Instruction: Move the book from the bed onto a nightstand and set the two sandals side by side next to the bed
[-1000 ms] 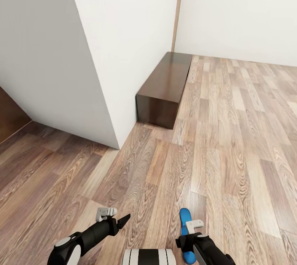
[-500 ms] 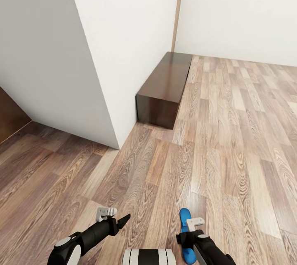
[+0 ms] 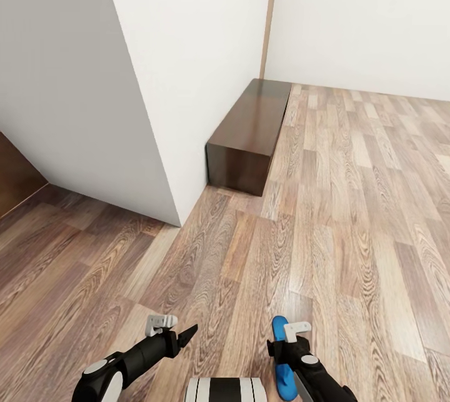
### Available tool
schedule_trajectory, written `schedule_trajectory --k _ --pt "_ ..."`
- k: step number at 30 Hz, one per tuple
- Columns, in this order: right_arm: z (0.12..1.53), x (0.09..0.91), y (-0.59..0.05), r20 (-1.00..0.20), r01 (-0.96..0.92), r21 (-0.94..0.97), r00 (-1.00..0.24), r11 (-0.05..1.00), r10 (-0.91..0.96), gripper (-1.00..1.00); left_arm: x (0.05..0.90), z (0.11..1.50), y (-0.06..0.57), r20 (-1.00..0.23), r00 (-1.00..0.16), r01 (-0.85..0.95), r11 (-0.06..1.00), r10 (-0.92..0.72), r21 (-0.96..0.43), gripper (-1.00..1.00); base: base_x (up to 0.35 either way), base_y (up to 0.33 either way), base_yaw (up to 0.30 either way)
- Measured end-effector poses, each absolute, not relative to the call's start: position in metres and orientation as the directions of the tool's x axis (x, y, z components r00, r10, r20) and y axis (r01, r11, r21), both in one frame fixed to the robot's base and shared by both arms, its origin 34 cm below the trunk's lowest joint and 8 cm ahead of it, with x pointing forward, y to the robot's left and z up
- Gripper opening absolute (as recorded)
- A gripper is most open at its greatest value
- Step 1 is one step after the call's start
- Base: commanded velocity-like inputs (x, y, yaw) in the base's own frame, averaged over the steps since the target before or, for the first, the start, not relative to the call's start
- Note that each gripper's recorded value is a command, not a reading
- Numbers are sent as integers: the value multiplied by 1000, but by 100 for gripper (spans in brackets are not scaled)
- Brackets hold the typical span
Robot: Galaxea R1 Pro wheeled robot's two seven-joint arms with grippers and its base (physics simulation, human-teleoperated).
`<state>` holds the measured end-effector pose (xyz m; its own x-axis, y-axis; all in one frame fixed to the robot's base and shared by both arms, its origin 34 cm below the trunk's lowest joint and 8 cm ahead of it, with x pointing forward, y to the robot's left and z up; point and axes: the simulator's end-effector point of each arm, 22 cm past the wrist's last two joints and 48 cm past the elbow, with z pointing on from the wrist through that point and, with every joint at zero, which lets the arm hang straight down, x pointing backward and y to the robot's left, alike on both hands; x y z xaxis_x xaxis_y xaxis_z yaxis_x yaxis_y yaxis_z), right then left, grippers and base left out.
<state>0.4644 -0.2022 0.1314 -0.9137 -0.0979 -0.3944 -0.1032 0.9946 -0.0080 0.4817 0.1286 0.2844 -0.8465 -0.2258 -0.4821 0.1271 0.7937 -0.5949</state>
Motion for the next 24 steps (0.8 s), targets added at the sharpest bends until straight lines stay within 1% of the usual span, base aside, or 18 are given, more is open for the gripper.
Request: schedule_trajectory --k 20,24 --pt "132 465 -202 -396 -102 -9 -913 995 -98 100 482 285 128 -482 -846 127 792 -228 -597 100 0 0 0" --pt "125 458 -203 -379 -101 -8 -920 995 -96 100 478 278 129 -468 -854 118 792 -227 -599 100 0 0 0"
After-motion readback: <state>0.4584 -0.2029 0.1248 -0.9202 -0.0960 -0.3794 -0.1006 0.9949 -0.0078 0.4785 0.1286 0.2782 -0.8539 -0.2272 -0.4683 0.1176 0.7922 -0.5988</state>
